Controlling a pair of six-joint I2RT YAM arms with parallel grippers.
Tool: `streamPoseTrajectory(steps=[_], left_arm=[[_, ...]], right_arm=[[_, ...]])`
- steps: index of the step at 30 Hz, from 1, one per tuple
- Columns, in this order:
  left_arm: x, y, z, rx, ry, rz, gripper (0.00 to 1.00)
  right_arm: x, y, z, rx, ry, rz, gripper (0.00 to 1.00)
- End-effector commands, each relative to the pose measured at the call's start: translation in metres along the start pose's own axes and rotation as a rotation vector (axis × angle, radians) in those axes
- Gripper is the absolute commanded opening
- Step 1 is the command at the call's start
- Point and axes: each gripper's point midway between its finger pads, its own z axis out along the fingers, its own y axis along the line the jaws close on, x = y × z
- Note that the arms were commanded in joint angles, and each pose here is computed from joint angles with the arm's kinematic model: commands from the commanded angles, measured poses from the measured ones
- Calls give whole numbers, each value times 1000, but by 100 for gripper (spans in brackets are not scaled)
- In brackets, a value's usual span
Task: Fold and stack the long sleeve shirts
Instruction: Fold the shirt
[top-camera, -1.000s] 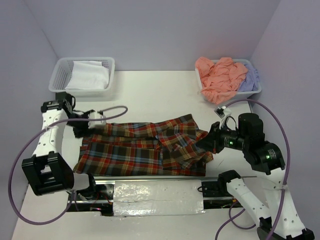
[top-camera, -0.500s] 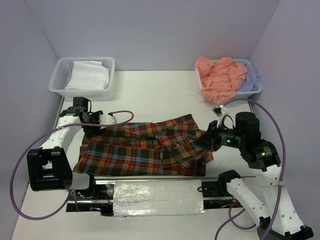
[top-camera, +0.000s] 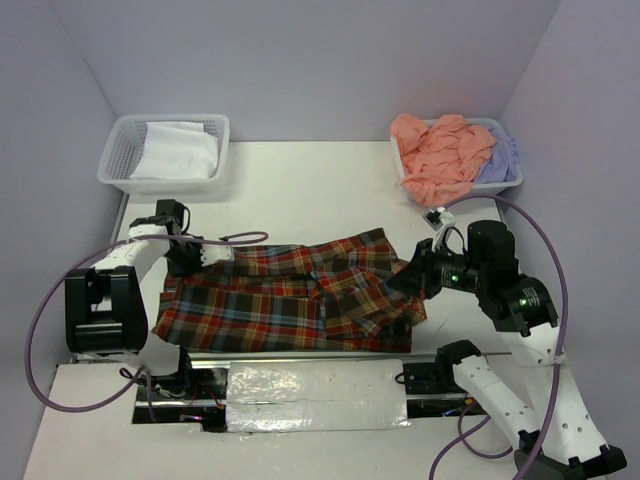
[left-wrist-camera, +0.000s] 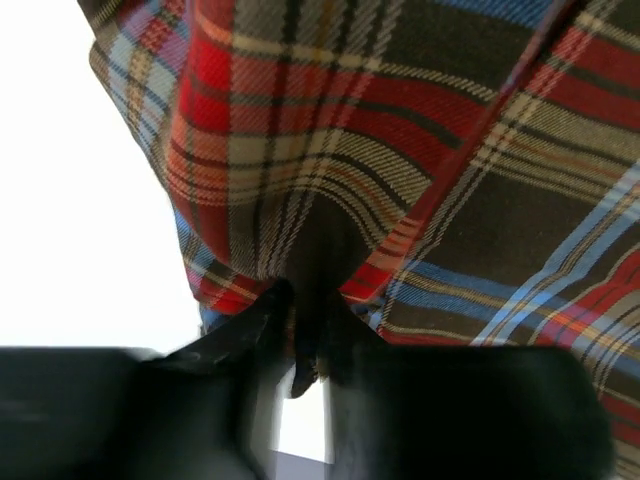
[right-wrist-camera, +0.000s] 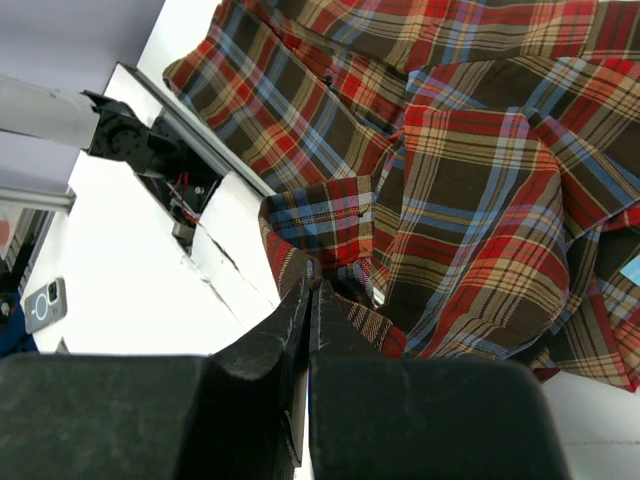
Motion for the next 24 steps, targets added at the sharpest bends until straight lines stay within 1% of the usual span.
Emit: streamPoseTrajectory(steps=[1,2,3,8,12,14,15,16,17,18,19,22,24], left_arm=[[-3,5,-12,-2,-13,1,26],[-4,8,-16,-12,-19,-16,19],[-4,9,-18,-20,-21,-24,16],[-7,13,-28,-47,-30,-38,22],[-4,13,-27,-49,-14,-56,43],[-4,14,-29,-56,-13,-64,44],[-5,14,-29,-56,-16,-68,43],[-6,15,-32,-61,-20,-72,37],[-7,15,-34,-62,-24,-79,16],[-9,17,-37,-68,-34,-85,5],[-11,18,-42,-70,-39,-87,0],[-14,11,-50,-54,-55,-68,0],[-13,7,-57,-56,-52,-28,0]], right_arm=[[-16,0,-2,17,-56,-26,0],[-16,-2,-1,25,-49,-22,0],[-16,-2,-2,31,-49,-23,0],[-21,-4,-3,45,-53,-33,0],[-22,-5,-1,47,-40,-35,0],[-22,-6,0,49,-38,-38,0],[-22,-6,0,51,-38,-38,0],[-22,-7,0,53,-38,-40,0],[-23,-7,0,55,-40,-39,0],[-23,-8,0,62,-39,-39,0],[-21,-8,-1,65,-32,-37,0],[-24,-3,-6,64,-32,-43,0],[-33,8,-17,54,-52,-71,0]])
